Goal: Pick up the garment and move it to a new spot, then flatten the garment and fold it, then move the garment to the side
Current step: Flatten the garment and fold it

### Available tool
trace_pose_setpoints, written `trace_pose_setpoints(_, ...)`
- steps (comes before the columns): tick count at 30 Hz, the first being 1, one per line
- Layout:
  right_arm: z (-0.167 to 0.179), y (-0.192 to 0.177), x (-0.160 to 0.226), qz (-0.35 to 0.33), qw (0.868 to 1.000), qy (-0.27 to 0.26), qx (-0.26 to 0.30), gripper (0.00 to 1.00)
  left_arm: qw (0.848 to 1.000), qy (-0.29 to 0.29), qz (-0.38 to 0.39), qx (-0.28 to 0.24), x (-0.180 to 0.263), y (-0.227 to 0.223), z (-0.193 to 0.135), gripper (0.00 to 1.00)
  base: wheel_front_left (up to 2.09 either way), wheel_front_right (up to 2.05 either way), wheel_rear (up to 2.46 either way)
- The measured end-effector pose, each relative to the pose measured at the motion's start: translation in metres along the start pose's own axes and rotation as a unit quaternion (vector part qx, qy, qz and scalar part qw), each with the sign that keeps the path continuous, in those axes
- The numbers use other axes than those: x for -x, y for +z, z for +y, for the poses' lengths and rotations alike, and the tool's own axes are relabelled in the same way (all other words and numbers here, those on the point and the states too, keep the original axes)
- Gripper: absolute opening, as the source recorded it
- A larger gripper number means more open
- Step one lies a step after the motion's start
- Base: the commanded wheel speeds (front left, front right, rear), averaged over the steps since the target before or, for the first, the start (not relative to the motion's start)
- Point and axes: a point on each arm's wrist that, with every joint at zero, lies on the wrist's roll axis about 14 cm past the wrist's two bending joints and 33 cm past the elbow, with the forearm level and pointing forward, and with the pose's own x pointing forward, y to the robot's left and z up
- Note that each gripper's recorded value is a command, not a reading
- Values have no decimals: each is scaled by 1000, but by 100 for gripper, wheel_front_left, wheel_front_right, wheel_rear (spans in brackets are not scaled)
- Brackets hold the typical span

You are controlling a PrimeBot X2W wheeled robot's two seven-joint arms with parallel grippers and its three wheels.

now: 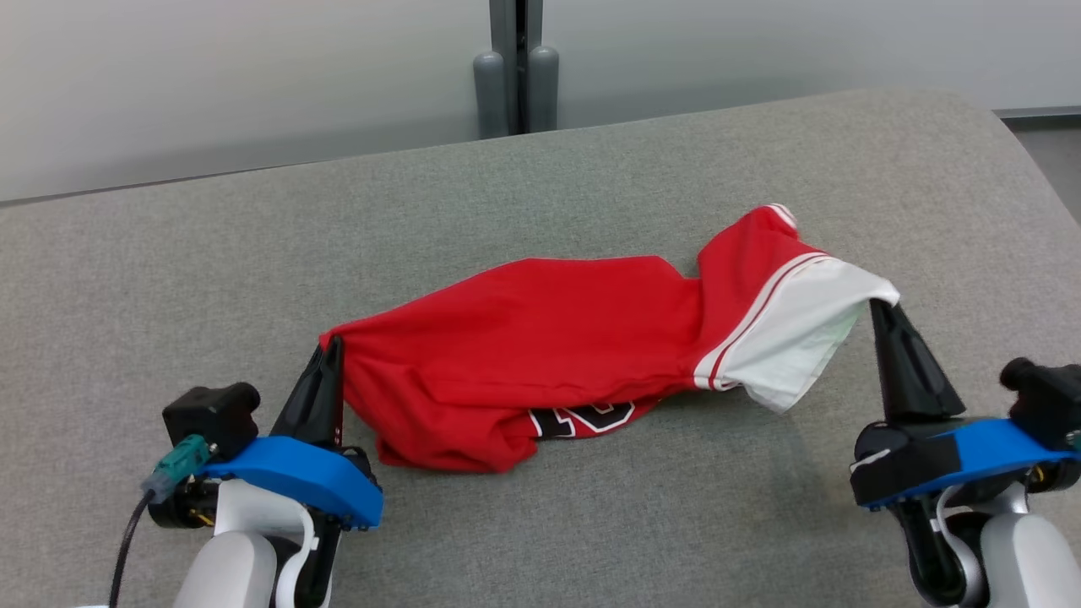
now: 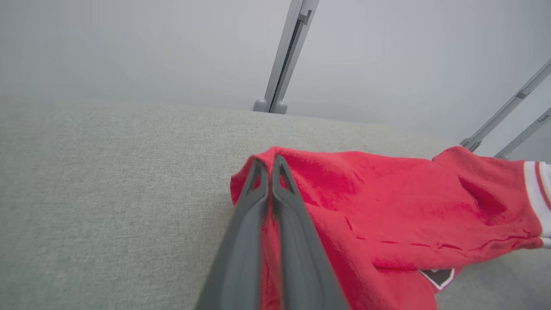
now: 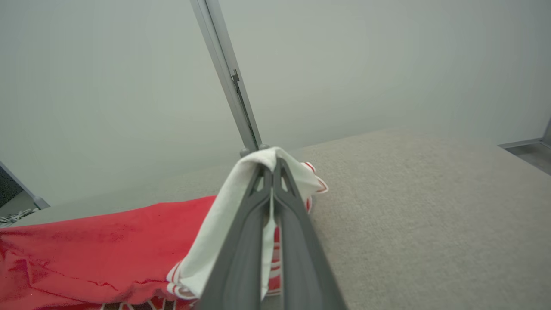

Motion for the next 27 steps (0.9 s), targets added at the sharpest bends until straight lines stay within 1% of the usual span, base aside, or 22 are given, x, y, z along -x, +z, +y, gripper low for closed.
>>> trace_pose_setpoints(3, 15, 30, -2, -36, 999, 24, -22, 0, 997, -25, -57, 42, 3, 34, -13, 0, 0, 0, 0)
trace_pose_setpoints(4, 20, 41, -2, -48, 998, 32, -22, 0, 996, -32, -73, 48, 5, 46, -16, 0, 0, 0, 0)
trace_pose_setpoints(6, 31, 64, -3, -76, 995, 52, -40, 0, 991, -48, -106, 65, 9, 71, -20, 0, 0, 0, 0)
trace_pose_setpoints(8, 41, 86, -6, -100, 992, 70, -39, 0, 986, -68, -135, 75, 11, 97, -27, 0, 0, 0, 0)
trace_pose_setpoints(11, 56, 114, -21, -123, 987, 95, -39, 0, 981, -94, -147, 90, 5, 124, -31, 0, 0, 0, 0)
trace_pose_setpoints(13, 61, 122, -39, -123, 986, 105, -46, 0, 981, -102, -138, 91, -7, 132, -27, 0, 0, 0, 0)
trace_pose_setpoints(15, 65, 128, -65, -121, 982, 120, -81, 0, 981, -108, -132, 91, -26, 142, -21, 0, 0, 0, 0)
trace_pose_setpoints(17, 71, 135, -96, -123, 982, 126, -68, 0, 982, -106, -127, 88, -50, 152, -11, 0, 0, 0, 0)
trace_pose_setpoints(18, 74, 142, -110, -131, 980, 132, -77, 0, 983, -103, -127, 83, -62, 157, -6, 0, 0, 0, 0)
trace_pose_setpoints(20, 80, 155, -140, -149, 977, 137, -69, 0, 983, -88, -140, 77, -84, 173, 11, 0, 0, 0, 0)
trace_pose_setpoints(21, 82, 163, -153, -165, 973, 139, -81, 0, 983, -80, -151, 67, -94, 183, 19, 0, 0, 0, 0)
trace_pose_setpoints(23, 86, 181, -177, -200, 967, 139, -76, 0, 979, -64, -186, 53, -110, 209, 34, 0, 0, 0, 0)
trace_pose_setpoints(26, 104, 215, -198, -270, 946, 155, -88, 0, 968, -47, -246, 30, -120, 246, 47, 0, 0, 0, 0)
trace_pose_setpoints(27, 110, 226, -201, -293, 939, 161, -80, 0, 962, -41, -267, 22, -121, 259, 51, 0, 0, 0, 0)
